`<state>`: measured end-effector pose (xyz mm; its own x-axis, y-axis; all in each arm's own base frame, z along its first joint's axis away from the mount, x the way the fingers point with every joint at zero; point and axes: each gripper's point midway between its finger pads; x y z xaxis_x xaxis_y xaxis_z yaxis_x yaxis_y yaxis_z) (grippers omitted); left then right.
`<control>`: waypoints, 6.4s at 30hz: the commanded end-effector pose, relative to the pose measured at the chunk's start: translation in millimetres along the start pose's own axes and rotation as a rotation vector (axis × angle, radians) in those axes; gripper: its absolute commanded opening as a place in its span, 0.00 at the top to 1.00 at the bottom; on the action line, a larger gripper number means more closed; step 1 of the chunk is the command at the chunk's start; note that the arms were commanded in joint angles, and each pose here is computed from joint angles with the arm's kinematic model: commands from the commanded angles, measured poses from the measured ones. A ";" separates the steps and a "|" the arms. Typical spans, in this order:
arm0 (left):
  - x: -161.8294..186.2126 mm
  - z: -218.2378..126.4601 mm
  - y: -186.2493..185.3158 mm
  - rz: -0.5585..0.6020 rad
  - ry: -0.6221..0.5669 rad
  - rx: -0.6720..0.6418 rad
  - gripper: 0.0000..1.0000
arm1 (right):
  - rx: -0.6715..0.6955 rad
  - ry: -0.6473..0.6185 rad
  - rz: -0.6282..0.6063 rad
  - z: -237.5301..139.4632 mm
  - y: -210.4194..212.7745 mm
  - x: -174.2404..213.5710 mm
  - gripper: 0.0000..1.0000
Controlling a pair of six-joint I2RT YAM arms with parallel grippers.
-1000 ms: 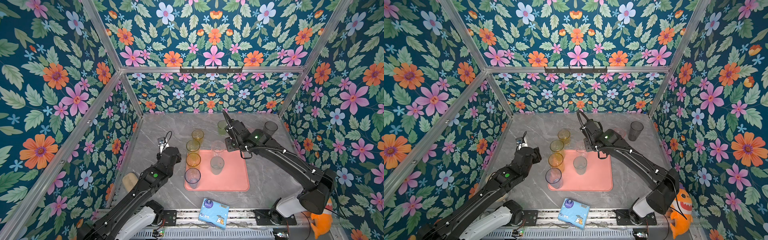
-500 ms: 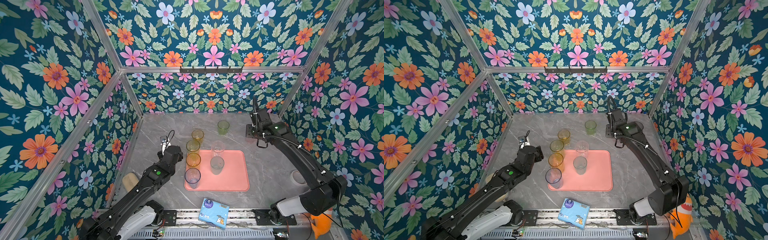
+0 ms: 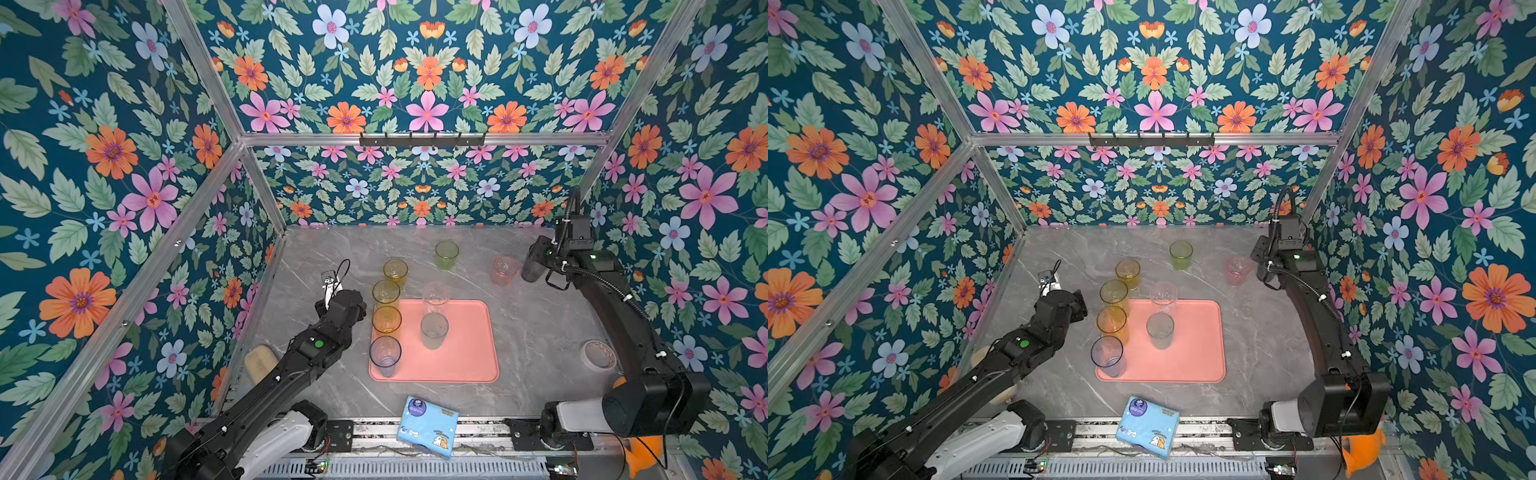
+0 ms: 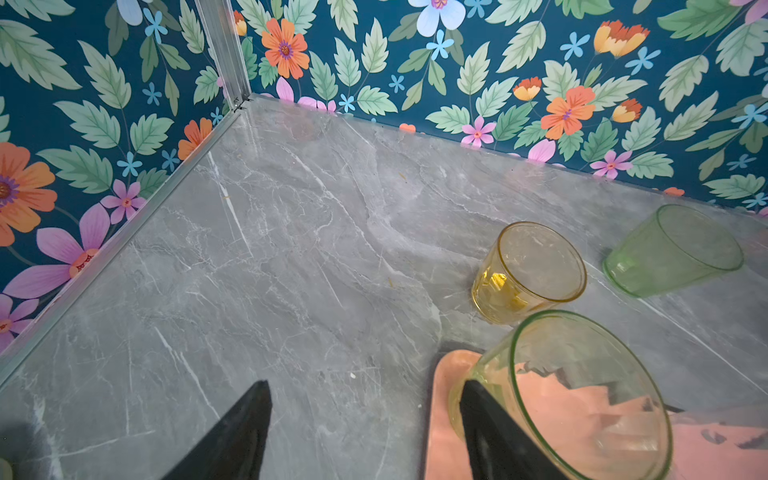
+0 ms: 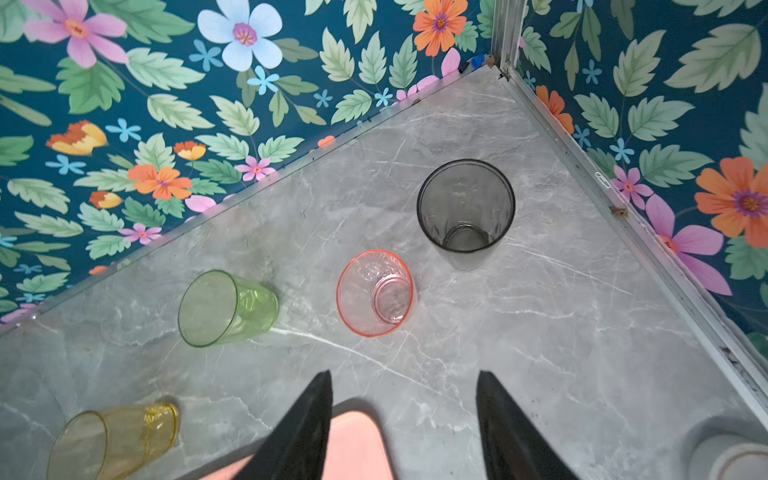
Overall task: Place the glasses into the tray
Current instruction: 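Move the right gripper to the dark grey cup in the far corner, then lower the open right gripper around the dark grey cup and close it, then lift the dark grey cup with the right gripper, then carry the dark grey cup with the right gripper toward the pink tray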
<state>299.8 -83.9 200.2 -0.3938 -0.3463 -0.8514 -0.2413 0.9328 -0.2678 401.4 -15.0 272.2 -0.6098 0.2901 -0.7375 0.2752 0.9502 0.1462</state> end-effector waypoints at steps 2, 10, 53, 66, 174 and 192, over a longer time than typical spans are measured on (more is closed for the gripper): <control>-5.0 -1.1 2.0 0.003 -0.022 -0.007 0.26 | 0.006 -0.030 0.045 12.1 -9.3 -17.0 0.40; -5.0 -3.4 4.0 0.002 -0.022 -0.006 0.26 | 0.158 0.012 0.052 44.2 -59.1 -24.6 0.37; -4.6 -4.8 7.2 -0.004 -0.018 -0.014 0.26 | 0.140 0.236 0.155 148.3 -95.9 9.8 0.40; -4.7 -6.5 8.4 -0.010 -0.017 -0.013 0.26 | 0.125 0.258 0.166 157.3 -95.2 14.3 0.47; 2.3 -0.6 -1.6 -0.043 0.007 0.027 0.26 | -0.179 0.286 -0.208 -78.6 40.9 81.1 1.00; -3.5 0.4 1.3 -0.032 -0.019 -0.001 0.26 | -0.126 0.458 -0.383 -84.6 59.2 170.5 1.00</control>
<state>299.3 -82.9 197.7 -0.3904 -0.3665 -0.8446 -0.2480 0.9253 -0.2868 256.3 106.0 217.1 -0.9021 -0.0899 -0.4221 -0.1321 0.9886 0.0718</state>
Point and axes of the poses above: each gripper's point midway between its finger pads, its own z axis out along the fingers, its own y axis along the line the jaws close on, x = y × z, and after that the axes turned 10 degrees about -z, right-handed
